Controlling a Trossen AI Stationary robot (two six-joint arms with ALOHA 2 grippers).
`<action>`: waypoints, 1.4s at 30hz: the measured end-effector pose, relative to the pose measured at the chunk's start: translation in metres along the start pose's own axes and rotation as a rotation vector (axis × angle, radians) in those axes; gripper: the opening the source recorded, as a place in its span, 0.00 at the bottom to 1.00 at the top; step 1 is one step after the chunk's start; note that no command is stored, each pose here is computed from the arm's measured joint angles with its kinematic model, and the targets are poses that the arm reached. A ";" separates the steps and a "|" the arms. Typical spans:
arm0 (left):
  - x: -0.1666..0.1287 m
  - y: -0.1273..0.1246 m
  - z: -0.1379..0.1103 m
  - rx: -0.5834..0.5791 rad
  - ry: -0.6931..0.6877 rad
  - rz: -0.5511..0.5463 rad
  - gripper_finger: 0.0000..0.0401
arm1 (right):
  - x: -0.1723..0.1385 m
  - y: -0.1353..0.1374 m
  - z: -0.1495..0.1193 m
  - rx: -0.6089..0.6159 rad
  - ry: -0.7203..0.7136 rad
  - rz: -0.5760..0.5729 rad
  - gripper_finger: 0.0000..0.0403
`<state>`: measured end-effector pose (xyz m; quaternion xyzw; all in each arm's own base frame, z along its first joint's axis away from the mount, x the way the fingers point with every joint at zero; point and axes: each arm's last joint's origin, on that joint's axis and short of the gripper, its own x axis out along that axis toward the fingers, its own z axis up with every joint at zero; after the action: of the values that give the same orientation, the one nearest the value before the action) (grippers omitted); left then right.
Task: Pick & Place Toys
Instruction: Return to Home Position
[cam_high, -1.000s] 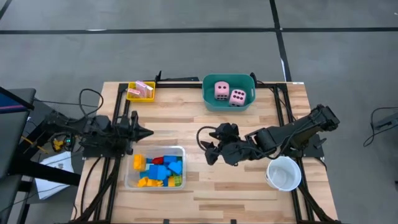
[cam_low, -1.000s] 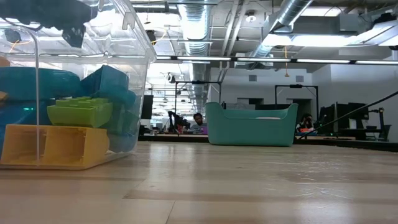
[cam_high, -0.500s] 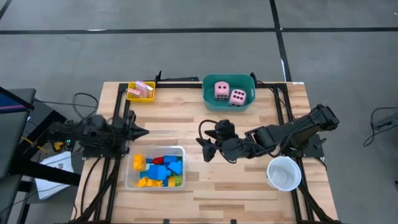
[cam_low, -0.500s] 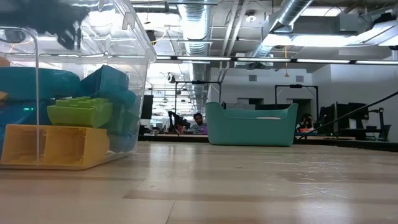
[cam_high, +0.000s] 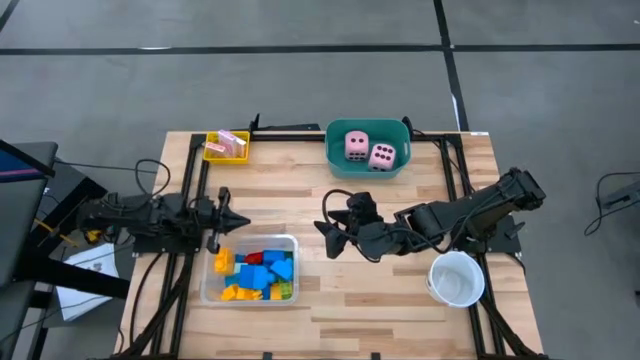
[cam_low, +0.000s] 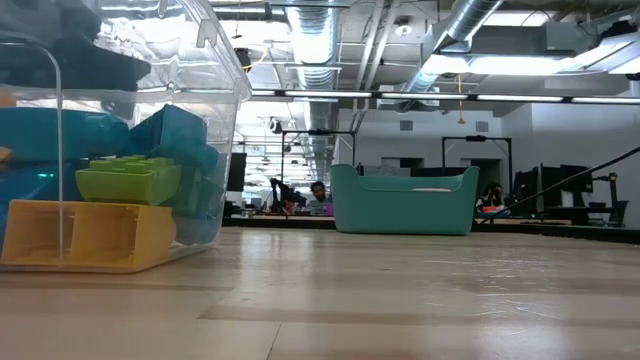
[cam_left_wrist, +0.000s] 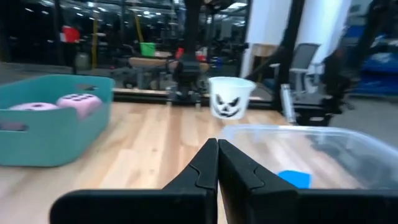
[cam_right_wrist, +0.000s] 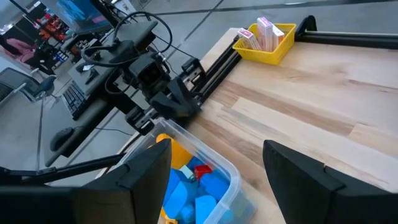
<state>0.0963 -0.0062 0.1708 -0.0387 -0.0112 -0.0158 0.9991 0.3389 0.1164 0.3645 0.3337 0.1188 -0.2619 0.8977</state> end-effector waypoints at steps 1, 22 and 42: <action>0.000 0.001 0.000 0.016 -0.002 0.016 0.00 | 0.000 0.000 0.000 0.002 0.001 0.000 0.61; 0.003 0.013 0.000 -0.033 0.009 0.061 0.00 | 0.018 0.013 0.022 -0.290 -0.076 0.205 0.26; 0.009 0.014 -0.008 -0.039 0.099 0.070 0.02 | 0.038 -0.073 0.079 -0.801 0.139 0.808 0.00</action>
<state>0.1060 0.0072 0.1622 -0.0577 0.0397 0.0171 0.9974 0.3340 0.0025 0.3697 0.0027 0.1304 0.1902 0.9731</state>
